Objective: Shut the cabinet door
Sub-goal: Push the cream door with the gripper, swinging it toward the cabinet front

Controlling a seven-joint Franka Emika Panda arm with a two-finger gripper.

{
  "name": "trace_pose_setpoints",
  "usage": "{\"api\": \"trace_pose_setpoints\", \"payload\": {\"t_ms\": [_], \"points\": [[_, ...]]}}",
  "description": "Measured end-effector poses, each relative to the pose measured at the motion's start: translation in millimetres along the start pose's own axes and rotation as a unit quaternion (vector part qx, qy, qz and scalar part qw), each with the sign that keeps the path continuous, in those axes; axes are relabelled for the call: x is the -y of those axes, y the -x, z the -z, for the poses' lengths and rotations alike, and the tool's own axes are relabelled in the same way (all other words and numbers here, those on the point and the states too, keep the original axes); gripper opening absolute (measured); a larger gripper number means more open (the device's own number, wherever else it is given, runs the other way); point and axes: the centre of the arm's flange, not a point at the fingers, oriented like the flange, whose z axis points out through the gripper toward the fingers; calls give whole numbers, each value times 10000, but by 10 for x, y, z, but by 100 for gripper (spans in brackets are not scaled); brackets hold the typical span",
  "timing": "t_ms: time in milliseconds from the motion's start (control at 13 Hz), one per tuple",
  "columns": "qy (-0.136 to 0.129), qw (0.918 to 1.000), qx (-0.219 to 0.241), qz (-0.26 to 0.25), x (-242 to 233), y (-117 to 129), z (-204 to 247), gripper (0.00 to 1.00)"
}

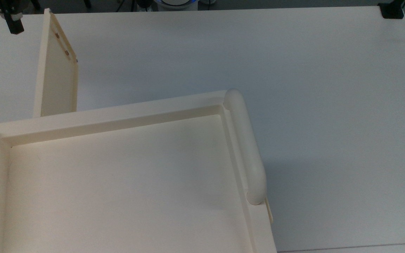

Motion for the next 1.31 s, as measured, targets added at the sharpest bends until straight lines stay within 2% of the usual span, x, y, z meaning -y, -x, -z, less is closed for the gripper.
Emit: {"api": "trace_pose_setpoints", "payload": {"t_ms": [231, 461, 615, 769, 923, 1307], "points": [[-160, 9982, 158, -548, 9, -2, -267, 1], [-356, 9913, 67, -1269, 92, -55, -486, 1], [-414, 9882, 79, -1471, 251, -72, -624, 1], [-486, 9878, 164, -1471, 455, -63, -750, 1], [-772, 9855, 188, -1500, 692, -62, -850, 1], [-1134, 9799, -112, -1640, 1346, -89, -974, 1]]}}
